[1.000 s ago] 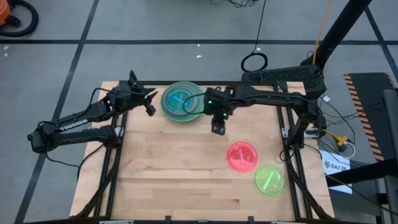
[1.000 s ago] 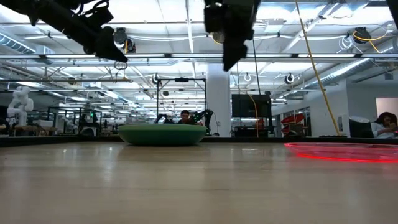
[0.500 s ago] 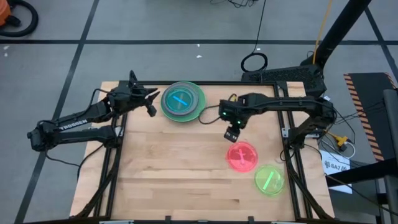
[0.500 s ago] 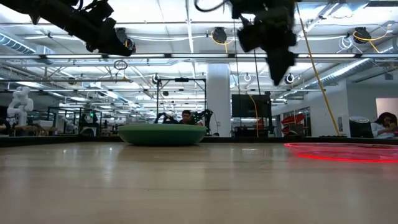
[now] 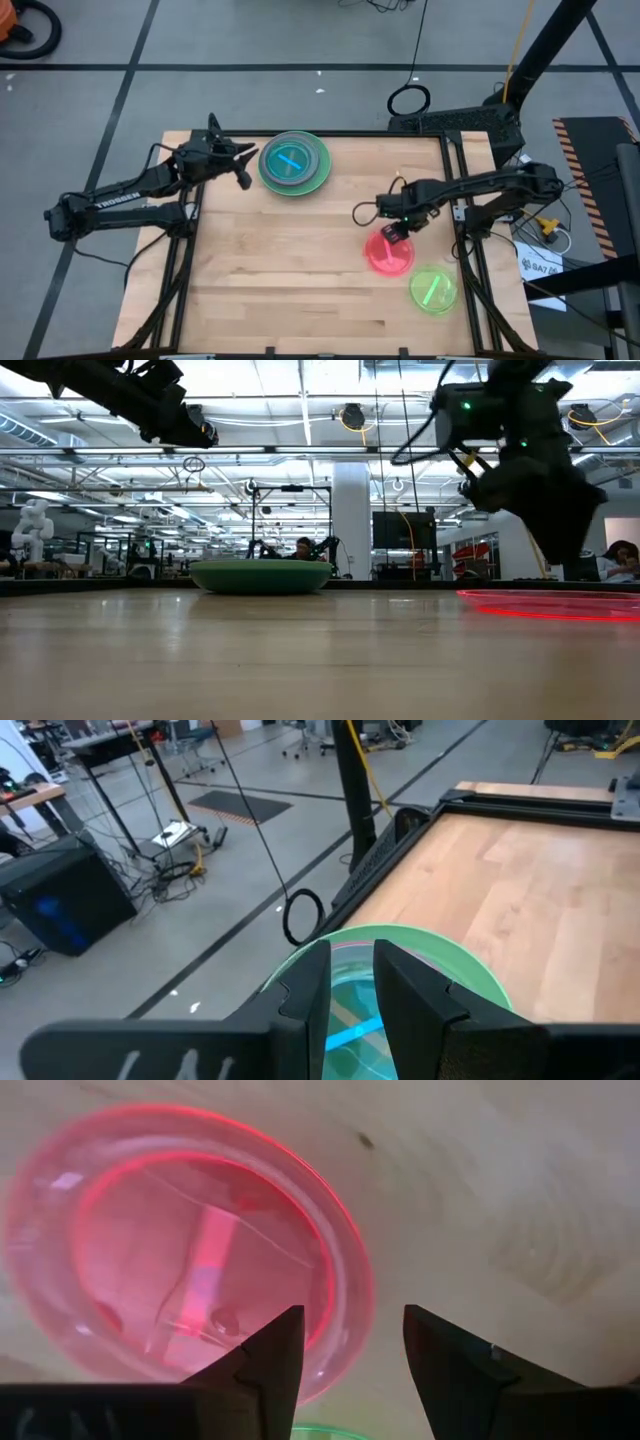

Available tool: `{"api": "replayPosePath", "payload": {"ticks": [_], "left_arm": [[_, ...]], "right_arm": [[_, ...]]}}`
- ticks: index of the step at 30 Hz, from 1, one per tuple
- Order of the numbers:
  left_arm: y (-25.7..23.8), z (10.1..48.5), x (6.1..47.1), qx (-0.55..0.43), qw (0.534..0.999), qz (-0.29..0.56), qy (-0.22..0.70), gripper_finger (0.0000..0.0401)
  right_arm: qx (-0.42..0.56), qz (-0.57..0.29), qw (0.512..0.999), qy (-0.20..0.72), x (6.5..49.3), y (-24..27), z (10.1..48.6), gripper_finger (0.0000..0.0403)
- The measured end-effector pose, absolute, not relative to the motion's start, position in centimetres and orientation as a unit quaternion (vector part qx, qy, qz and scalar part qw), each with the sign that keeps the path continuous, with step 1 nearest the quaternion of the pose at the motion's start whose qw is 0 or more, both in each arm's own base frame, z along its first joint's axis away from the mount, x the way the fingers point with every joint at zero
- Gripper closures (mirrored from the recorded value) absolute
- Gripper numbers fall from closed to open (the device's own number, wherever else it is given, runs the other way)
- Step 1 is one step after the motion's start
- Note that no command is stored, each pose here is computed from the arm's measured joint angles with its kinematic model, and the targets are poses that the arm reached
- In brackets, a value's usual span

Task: Stack plastic plates
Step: Stack the red plate on the blue plate

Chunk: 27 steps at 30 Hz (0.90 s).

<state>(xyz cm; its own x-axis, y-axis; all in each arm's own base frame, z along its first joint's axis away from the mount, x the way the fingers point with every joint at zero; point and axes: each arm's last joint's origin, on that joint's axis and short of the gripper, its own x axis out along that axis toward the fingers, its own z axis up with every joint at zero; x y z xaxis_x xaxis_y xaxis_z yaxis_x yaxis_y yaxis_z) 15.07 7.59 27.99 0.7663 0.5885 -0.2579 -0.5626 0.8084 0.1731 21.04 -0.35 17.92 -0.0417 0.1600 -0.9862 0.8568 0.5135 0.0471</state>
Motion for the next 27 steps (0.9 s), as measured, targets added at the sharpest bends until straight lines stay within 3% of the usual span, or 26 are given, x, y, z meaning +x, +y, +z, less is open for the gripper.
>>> {"api": "replayPosePath", "payload": {"ticks": [10, 27], "left_arm": [[7.1, 27.9, 15.3, 0.047, 0.943, 0.29, 0.156, 0.0313], [6.9, 27.9, 15.4, 0.048, 0.945, 0.284, 0.156, 0.0313]], "right_arm": [[0.37, -0.347, 0.578, 0.64, 20.2, 0.9, 16.2, 0.0238], [0.379, -0.321, 0.626, 0.601, 20.3, 1.6, 14.0, 0.024]]}}
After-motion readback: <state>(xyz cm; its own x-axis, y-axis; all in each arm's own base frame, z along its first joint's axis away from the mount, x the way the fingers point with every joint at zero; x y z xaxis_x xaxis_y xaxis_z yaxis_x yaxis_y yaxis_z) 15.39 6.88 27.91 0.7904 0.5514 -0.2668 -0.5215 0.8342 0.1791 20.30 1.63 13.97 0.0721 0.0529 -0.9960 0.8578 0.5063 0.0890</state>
